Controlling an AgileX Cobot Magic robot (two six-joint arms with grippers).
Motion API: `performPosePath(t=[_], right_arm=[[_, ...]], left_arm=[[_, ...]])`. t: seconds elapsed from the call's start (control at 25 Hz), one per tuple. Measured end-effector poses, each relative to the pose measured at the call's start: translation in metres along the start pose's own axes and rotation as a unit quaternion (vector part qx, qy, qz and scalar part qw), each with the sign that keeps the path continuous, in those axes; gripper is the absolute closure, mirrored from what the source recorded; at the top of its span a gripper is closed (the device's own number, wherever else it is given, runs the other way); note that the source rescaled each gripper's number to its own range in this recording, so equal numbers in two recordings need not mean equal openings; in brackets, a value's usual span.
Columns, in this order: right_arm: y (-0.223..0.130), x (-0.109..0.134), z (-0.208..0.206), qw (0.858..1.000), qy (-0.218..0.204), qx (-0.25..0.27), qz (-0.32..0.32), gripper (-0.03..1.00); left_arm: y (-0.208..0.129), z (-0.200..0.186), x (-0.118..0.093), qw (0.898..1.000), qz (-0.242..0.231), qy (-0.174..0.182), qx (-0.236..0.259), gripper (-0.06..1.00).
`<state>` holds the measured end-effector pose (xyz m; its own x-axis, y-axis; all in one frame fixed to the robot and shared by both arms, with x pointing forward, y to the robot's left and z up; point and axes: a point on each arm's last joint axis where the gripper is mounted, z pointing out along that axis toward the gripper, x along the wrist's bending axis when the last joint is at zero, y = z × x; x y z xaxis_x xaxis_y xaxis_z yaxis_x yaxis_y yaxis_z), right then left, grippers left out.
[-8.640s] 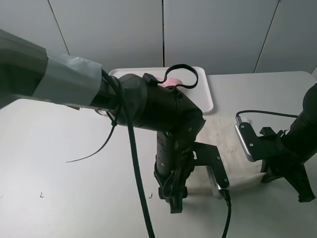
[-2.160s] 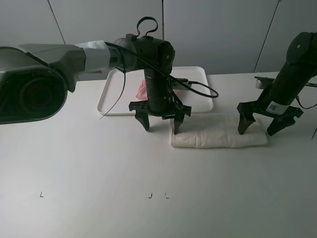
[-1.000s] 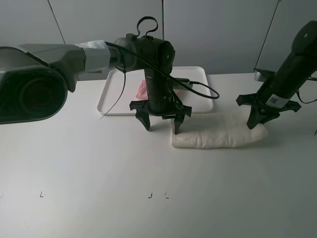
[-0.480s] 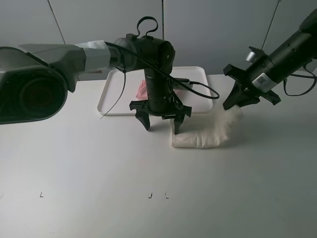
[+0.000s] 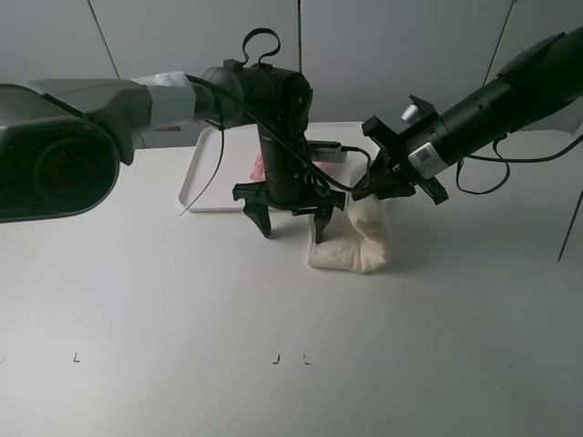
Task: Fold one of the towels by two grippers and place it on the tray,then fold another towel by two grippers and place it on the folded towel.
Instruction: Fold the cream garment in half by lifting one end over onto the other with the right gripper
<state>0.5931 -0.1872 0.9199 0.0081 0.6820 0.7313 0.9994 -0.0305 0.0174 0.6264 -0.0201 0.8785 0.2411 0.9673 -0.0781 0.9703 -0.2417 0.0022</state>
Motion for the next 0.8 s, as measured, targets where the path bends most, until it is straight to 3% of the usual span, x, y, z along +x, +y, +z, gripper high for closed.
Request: performPosePath(t=[0.16,0.44,0.64,0.8], right_arm=[[-0.001,-0.005,0.011,1.000,0.019,-0.007,0.008,0.94],[-0.001,-0.009,0.016,1.000,0.015,-0.007,0.008,0.94],[0.000,-0.009,0.016,1.000,0.014,-0.010,0.003,0.94],[0.000,-0.009,0.016,1.000,0.014,-0.011,0.001,0.94]], left_arm=[[0.004,0.002,0.011,1.000,-0.004,-0.020,0.013,-0.05],[0.006,0.001,0.014,0.999,0.020,-0.038,0.017,-0.05],[0.014,-0.013,0.025,0.996,0.017,-0.089,0.014,-0.05],[0.030,-0.052,0.043,0.990,0.002,-0.137,-0.033,-0.05]])
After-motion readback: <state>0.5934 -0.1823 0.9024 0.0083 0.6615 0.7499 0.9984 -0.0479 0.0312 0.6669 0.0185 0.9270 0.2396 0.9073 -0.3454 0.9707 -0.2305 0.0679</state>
